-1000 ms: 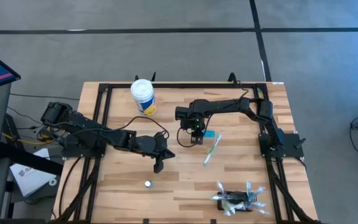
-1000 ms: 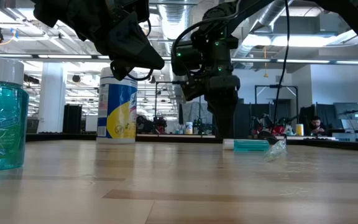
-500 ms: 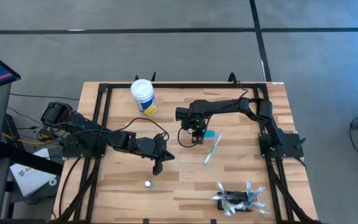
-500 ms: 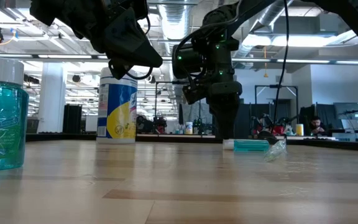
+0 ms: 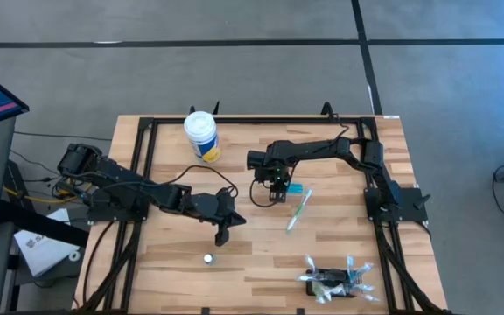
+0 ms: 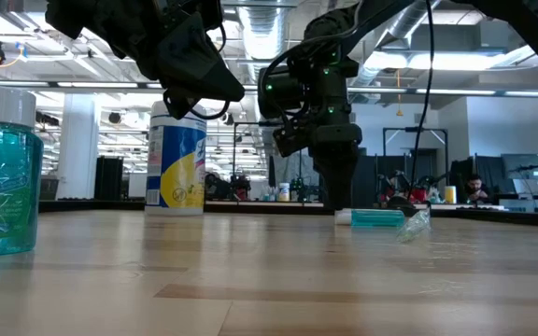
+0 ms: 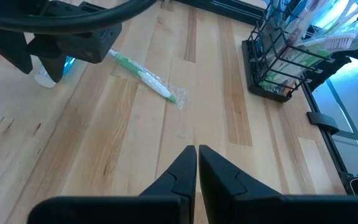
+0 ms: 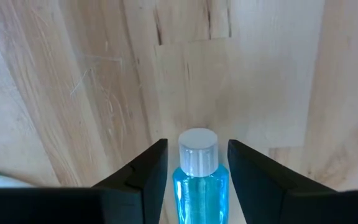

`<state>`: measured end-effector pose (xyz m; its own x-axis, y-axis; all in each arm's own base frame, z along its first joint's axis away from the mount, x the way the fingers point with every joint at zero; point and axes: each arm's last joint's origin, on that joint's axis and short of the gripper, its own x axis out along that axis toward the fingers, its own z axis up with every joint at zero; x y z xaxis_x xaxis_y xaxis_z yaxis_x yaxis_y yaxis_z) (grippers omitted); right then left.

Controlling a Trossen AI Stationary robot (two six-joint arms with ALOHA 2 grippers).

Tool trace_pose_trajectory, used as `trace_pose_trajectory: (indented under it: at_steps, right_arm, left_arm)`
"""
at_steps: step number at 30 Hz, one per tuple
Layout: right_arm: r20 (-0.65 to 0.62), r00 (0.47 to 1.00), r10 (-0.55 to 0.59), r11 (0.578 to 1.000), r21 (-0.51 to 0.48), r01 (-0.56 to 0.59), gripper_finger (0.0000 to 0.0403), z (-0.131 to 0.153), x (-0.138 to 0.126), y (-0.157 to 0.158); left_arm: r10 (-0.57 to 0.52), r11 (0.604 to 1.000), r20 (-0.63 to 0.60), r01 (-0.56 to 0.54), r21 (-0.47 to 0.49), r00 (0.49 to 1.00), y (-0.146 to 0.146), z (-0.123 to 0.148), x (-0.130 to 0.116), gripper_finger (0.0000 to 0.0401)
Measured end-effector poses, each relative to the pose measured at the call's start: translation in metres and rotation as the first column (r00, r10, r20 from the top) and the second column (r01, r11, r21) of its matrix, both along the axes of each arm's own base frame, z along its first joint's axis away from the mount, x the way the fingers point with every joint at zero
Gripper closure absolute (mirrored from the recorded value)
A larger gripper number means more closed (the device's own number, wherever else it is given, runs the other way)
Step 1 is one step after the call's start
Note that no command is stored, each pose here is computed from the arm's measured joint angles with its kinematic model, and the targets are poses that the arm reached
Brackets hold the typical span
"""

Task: Pick & Place toothbrushing station
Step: Put the top blue mouthwash into the wire organizer

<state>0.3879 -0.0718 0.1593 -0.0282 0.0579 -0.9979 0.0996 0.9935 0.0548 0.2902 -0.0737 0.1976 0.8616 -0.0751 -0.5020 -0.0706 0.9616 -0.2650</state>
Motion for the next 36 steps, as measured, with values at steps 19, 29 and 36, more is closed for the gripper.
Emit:
trace_pose_trajectory:
  at_steps: [19, 29, 36]
  right_arm:
    - [-0.015, 1.000, -0.009, 1.000, 0.002, 0.009, 0.0244, -0.024, -0.012, 0.003]
    - [-0.025, 1.000, -0.010, 1.000, -0.009, 0.010, 0.0244, -0.025, -0.013, -0.002]
    - [-0.027, 1.000, -0.008, 1.000, -0.018, 0.008, 0.0249, -0.025, -0.013, -0.002]
  left_arm:
    - [0.002, 1.000, 0.003, -0.002, 0.009, 1.000, -0.003, 0.000, -0.001, 0.0389]
    - [0.004, 1.000, 0.003, -0.004, 0.012, 1.000, -0.003, 0.000, -0.001, 0.0389]
    - [0.004, 1.000, 0.003, -0.004, 0.012, 1.000, -0.003, 0.000, -0.001, 0.0389]
